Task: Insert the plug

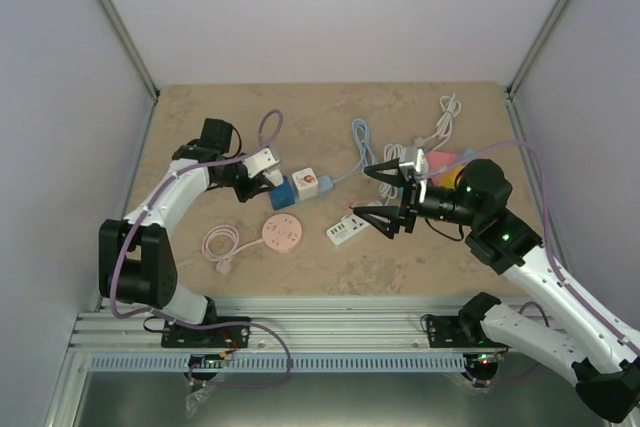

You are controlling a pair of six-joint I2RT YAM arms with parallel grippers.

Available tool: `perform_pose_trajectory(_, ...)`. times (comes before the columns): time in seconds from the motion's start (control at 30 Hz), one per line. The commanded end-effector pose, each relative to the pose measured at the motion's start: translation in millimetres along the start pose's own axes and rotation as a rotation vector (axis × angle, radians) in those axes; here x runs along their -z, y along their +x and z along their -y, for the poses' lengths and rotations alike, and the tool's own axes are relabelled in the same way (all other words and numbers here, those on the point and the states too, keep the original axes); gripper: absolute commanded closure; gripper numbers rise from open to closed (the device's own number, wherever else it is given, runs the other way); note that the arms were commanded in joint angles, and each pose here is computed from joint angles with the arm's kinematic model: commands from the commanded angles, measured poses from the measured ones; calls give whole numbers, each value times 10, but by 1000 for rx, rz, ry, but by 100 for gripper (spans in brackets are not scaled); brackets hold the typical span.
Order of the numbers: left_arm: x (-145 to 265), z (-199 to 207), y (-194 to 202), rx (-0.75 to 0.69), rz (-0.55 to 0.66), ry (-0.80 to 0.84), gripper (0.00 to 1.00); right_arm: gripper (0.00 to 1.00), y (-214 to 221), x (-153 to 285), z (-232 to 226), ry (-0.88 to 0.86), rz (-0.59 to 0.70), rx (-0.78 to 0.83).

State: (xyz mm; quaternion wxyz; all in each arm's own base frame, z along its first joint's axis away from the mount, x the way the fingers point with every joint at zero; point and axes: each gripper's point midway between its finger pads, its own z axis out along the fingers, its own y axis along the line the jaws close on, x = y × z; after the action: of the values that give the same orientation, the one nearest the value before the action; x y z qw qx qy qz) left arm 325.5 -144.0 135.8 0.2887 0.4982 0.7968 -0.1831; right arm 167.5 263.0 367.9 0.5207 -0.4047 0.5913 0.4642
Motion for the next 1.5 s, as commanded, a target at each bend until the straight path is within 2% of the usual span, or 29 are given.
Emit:
perform_pose_trajectory(0.0, 43, 54, -106, -135, 44, 35, 100, 5, 51, -35, 49, 7, -23, -15)
perform_pose_trajectory(0.4, -83, 2, -188, -192, 86, 86, 100, 5, 142, -99, 145, 28, -39, -57)
perform_pose_trajectory(0.63, -152, -63, -108, -192, 42, 84, 100, 5, 160, -125, 192, 43, -46, -67)
perform_pose_trajectory(1.17, -221, -94, -101, -188, 43, 98, 100, 5, 218, -116, 230, 66, -52, -89)
perform_pose_trajectory(1.47, -280, -84, 25, -164, -4, 101, 100, 5, 237, -116, 225, 62, -54, -80)
